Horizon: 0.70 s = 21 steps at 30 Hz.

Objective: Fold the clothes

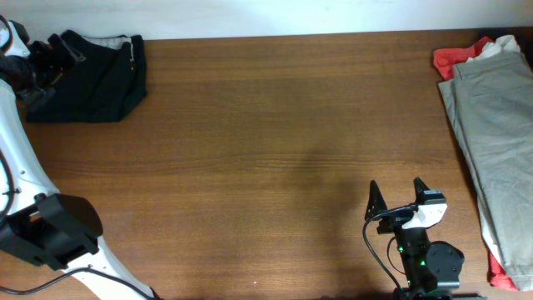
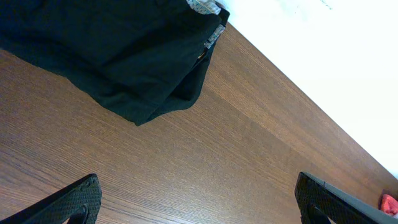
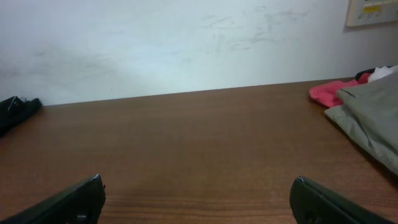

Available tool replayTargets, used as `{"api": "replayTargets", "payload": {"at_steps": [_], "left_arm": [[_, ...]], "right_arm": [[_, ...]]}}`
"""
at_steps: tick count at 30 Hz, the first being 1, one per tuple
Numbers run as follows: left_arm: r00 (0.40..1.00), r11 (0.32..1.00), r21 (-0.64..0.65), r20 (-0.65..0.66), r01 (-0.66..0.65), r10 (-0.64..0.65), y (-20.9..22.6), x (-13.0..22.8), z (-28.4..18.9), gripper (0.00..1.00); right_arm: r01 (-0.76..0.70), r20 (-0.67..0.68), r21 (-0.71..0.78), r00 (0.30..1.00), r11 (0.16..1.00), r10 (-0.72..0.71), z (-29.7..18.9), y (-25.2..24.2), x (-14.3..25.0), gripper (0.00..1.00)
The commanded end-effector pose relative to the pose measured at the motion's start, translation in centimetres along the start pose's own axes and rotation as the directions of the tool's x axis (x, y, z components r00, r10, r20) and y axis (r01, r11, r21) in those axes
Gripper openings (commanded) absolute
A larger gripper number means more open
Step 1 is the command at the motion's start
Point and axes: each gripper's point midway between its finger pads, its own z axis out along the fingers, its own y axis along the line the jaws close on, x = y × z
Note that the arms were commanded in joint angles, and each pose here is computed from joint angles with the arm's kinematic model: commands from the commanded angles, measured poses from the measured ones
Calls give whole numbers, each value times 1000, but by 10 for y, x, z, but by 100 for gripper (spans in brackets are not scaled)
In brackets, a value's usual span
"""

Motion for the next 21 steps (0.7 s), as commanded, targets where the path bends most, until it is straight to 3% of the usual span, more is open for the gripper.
{"api": "replayTargets", "payload": {"at_steps": [1, 9, 13, 17, 19, 21], "left_arm": [[1000, 1000, 6, -2, -13, 13, 0, 0, 1, 99], [1000, 1000, -6, -9, -11, 11, 3, 0, 6, 99], [988, 989, 58, 87, -134, 128, -61, 12, -48, 99], [948, 934, 176, 123, -311, 293, -148, 66, -90, 99], [921, 890, 240, 72, -388, 382, -182, 117, -95, 99], [889, 864, 239, -10, -443, 458, -188, 167, -86, 99]], "right_arm": [[3, -4, 14, 1000, 1000, -2, 0, -2, 2, 99], [3, -4, 14, 1000, 1000, -2, 0, -2, 2, 99], [3, -4, 14, 1000, 1000, -2, 0, -2, 2, 99], [2, -4, 14, 1000, 1000, -2, 0, -2, 3, 99], [3, -4, 14, 1000, 1000, -2, 0, -2, 2, 99], [3, -4, 14, 1000, 1000, -2, 0, -2, 2, 99]]}}
